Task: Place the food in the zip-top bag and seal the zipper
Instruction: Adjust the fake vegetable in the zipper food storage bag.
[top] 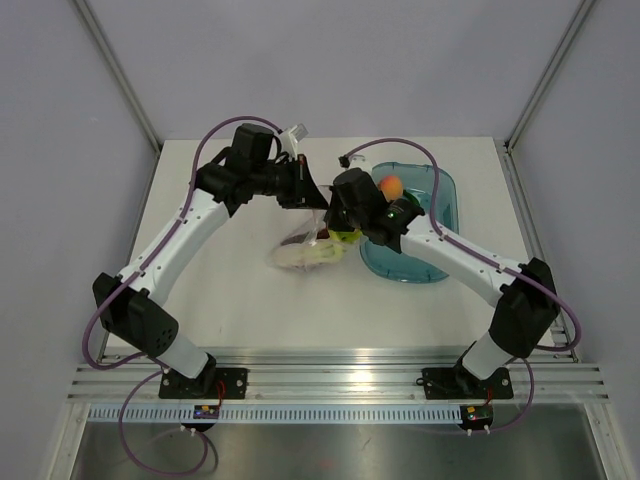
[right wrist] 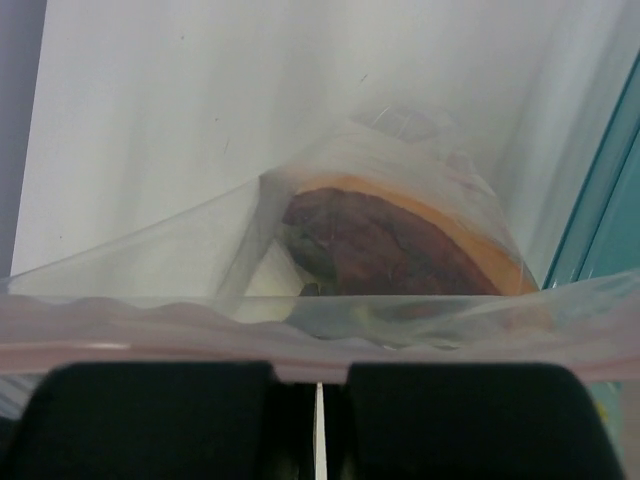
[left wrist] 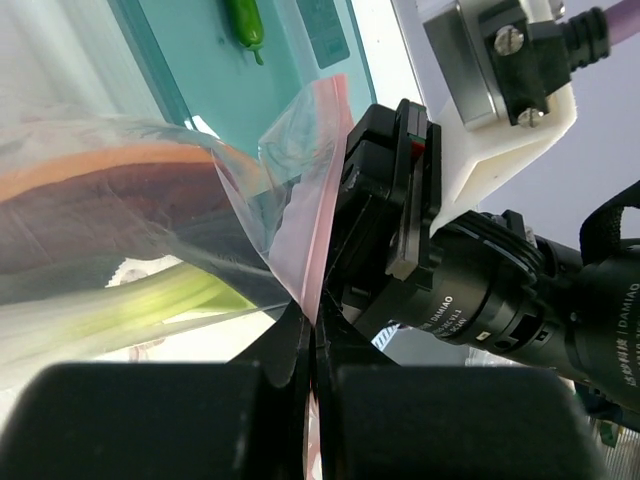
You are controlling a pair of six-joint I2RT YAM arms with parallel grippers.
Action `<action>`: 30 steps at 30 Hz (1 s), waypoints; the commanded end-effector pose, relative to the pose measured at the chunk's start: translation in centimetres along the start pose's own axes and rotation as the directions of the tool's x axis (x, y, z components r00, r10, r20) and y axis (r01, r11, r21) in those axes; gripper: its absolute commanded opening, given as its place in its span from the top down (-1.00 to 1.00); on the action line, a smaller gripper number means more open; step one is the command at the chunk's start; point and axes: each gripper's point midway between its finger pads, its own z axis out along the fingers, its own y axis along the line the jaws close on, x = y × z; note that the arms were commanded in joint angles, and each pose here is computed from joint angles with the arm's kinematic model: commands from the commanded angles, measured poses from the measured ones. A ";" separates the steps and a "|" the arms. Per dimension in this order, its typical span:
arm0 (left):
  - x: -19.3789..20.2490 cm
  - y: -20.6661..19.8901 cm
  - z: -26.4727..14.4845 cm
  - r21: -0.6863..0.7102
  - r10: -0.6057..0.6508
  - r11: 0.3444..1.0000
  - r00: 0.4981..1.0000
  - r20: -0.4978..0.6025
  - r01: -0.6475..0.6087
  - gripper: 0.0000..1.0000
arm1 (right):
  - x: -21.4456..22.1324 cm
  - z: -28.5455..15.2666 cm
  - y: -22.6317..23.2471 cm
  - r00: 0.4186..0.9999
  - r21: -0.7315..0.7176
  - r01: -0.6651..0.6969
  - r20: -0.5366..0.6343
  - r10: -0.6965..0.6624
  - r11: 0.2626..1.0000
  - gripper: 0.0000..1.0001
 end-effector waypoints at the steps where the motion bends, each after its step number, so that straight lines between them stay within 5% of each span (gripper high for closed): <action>1: -0.5 -5.8 -2.2 0.206 0.080 0.975 0.996 0.040 -0.086 1.00 | -0.7 2.1 -1.4 0.999 0.089 0.006 0.043 -0.009 0.996 1.00; 8: -0.4 -6.7 -2.9 0.237 0.091 0.967 0.995 0.047 -0.099 1.00 | 0.5 4.6 -6.1 0.999 0.219 -0.042 -0.010 0.046 0.975 1.00; 13: 0.1 -6.0 -2.6 0.221 0.082 0.971 0.996 0.033 -0.087 1.00 | -1.3 2.1 -3.8 0.998 0.116 -0.057 0.004 0.056 0.992 0.99; 23: -0.2 -4.8 -1.6 0.187 0.055 0.980 0.998 0.039 -0.062 1.00 | -7.7 -9.8 -0.2 0.981 -0.094 -0.042 0.186 0.059 0.995 0.04; 30: -0.3 -4.9 -1.5 0.188 0.057 0.980 0.998 0.040 -0.063 1.00 | -7.1 -12.0 -4.7 0.966 0.024 -0.110 0.237 0.102 0.994 -0.18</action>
